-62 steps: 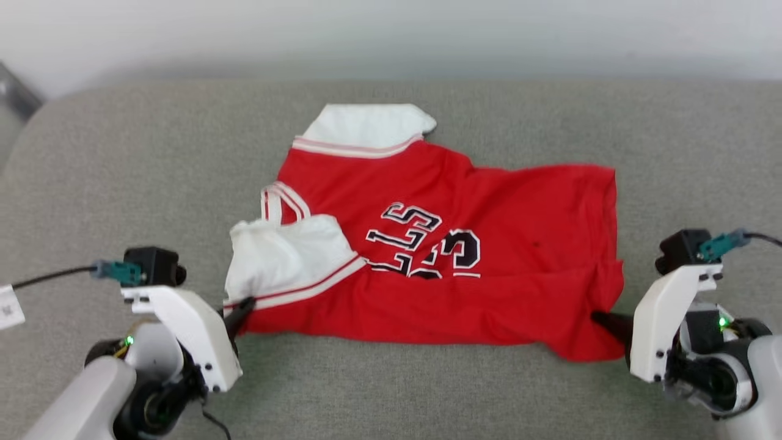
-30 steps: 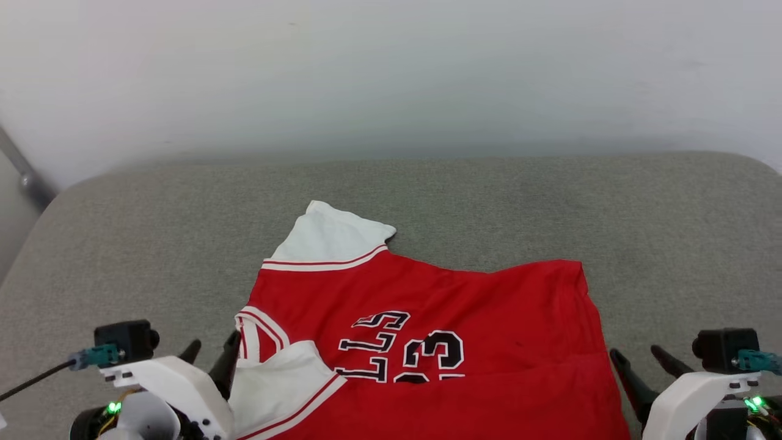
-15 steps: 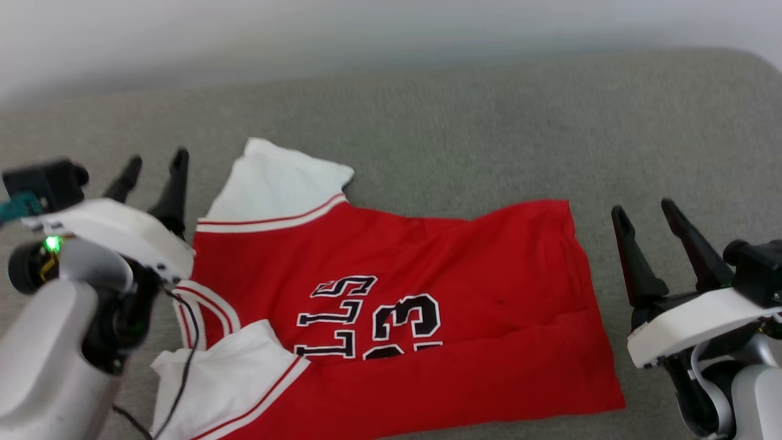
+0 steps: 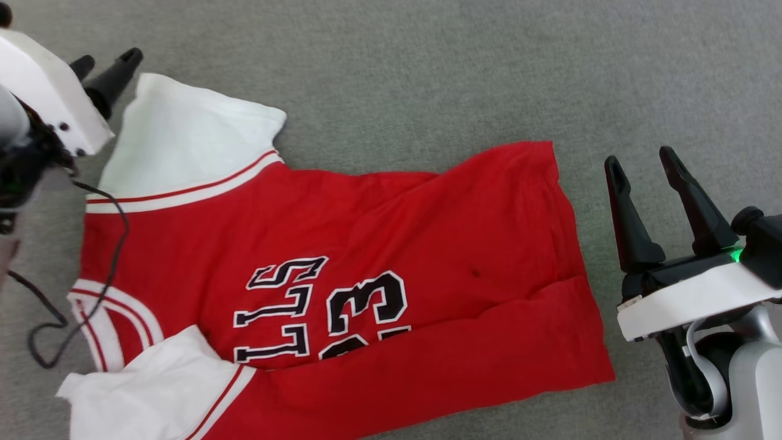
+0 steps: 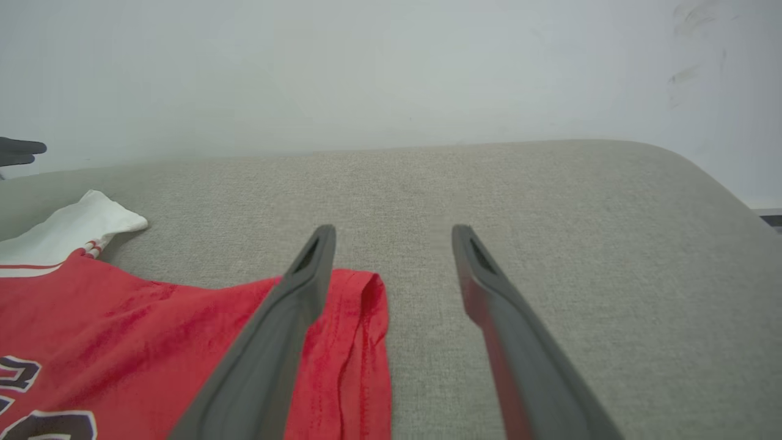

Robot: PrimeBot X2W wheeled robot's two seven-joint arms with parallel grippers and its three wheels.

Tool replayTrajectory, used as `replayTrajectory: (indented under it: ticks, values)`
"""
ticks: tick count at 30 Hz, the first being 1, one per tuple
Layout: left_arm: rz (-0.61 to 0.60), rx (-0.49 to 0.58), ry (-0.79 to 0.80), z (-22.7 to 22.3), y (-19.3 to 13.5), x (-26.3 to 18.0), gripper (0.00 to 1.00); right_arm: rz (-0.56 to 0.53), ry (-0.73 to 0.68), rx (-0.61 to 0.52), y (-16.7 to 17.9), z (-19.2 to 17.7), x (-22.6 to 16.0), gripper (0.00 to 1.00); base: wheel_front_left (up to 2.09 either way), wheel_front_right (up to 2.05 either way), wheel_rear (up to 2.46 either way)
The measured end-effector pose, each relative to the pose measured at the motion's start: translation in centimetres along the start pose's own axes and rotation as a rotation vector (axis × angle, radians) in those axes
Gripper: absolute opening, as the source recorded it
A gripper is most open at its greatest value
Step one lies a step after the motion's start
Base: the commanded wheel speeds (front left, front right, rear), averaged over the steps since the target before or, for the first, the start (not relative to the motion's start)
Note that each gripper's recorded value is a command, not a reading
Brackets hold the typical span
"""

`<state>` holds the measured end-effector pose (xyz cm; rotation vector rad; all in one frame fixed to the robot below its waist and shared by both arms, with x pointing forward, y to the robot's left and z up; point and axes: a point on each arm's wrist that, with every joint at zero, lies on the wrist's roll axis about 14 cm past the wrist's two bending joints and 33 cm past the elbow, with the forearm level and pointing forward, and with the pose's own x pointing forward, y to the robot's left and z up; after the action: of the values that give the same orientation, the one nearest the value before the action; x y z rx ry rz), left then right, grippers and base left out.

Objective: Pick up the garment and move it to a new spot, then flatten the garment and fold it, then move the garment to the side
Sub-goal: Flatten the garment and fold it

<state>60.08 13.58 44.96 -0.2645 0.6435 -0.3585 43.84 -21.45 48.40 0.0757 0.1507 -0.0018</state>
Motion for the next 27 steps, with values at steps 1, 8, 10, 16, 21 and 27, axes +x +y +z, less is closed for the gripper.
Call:
replayTrajectory:
  ticks: [1, 8, 10, 16, 21, 27]
  values:
    - [0.003, 0.01, 0.048, -0.4, 0.3, 0.5, 1.0, -0.004, 0.006, 0.001, -0.1, -0.2, 0.1, 1.0, 0.0, 0.0, 0.0]
    - [0.03, -0.047, 0.358, -5.5, 2.5, 3.1, 1.0, -0.034, 0.071, 0.013, -0.9, -2.6, 0.4, 1.0, 0.0, 0.0, 0.0]
    - [0.031, -0.066, 0.38, -6.0, 2.9, 3.8, 1.0, -0.041, 0.084, 0.011, -1.2, -3.1, 0.5, 1.0, 0.0, 0.0, 0.0]
    - [0.019, -0.115, 0.451, -7.6, 3.1, 4.4, 0.47, -0.054, 0.109, 0.023, -1.6, -4.0, 0.7, 1.0, 0.0, 0.0, 0.0]
    - [0.014, -0.118, 0.452, -8.1, 3.0, 4.1, 0.0, -0.034, 0.157, 0.055, -1.2, -4.5, 1.4, 1.0, 0.0, 0.0, 0.0]
    - [-0.012, -0.094, 0.399, -7.7, 2.1, 3.8, 0.0, 0.03, 0.307, 0.106, -0.5, -6.2, 2.7, 1.0, 0.0, 0.0, 0.0]
